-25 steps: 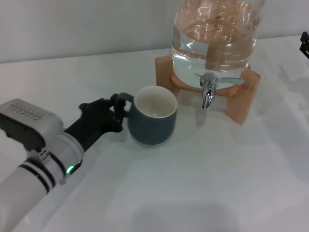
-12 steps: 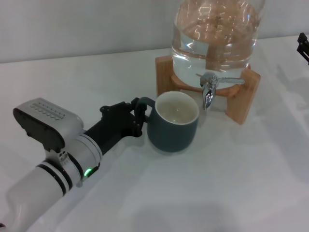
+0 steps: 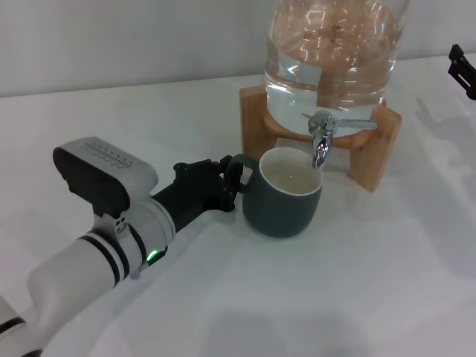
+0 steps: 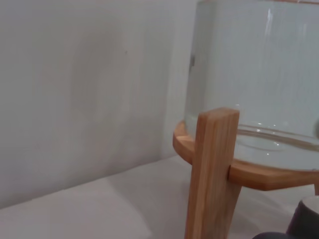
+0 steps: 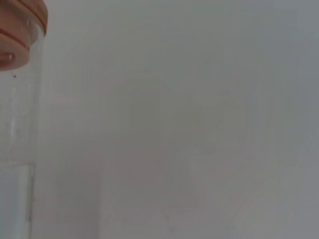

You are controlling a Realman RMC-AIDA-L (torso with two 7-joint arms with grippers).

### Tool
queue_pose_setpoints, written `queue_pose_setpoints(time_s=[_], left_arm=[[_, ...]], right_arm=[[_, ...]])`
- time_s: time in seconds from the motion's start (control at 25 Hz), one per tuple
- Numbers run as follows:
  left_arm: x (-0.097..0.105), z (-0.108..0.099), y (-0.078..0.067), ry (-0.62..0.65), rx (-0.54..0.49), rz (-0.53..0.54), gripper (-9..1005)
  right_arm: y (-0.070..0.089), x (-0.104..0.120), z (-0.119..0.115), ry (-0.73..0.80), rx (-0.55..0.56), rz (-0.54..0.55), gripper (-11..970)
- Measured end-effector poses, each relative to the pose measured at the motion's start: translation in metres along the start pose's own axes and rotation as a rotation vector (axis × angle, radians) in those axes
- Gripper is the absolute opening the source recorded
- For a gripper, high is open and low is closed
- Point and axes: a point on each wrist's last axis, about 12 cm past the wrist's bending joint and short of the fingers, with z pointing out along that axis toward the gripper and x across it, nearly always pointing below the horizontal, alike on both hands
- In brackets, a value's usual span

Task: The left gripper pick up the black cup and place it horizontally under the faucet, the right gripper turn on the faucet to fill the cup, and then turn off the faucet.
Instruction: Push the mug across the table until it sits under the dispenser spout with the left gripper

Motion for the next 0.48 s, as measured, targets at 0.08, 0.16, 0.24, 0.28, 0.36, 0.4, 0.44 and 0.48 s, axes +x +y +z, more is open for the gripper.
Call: queue_pose_setpoints(time_s=[0.08, 0.16, 0.24, 0.28, 0.36, 0.4, 0.44, 0.48], left_arm=[[-0.004, 0.003, -0.001, -0.003, 0.009, 0.014, 137], [-0.007, 0.006, -0.002, -0.006, 0.019, 0.025, 137], [-0.01, 0.008, -0.003, -0.007, 0.03, 0.035, 137], [-0.01, 0.008, -0.004, -0.007, 0.035, 0.039, 137], [-0.01, 0.009, -0.007, -0.004, 0.048, 0.053, 137], [-0.011, 0.01, -0.008, 0.0, 0.057, 0.065, 137], [-0.011, 0.011, -0.009, 0.005, 0.065, 0.077, 137], [-0.011, 0.012, -0.01, 0.012, 0.069, 0.086, 137]], right_arm=[[0.0, 0.0, 0.0, -0.001, -0.001, -0.001, 827], [0.0, 0.0, 0.0, -0.001, -0.002, -0.001, 827], [0.0, 0.0, 0.0, -0.003, -0.002, -0.002, 827], [0.0, 0.0, 0.0, -0.003, -0.002, -0.002, 827], [0.0, -0.001, 0.0, -0.003, -0.002, -0.002, 827], [0.0, -0.001, 0.0, -0.003, -0.002, -0.002, 827], [0.0, 0.0, 0.0, -0.003, -0.002, -0.002, 827], [0.0, 0.0, 0.0, -0.003, -0.002, -0.002, 827]])
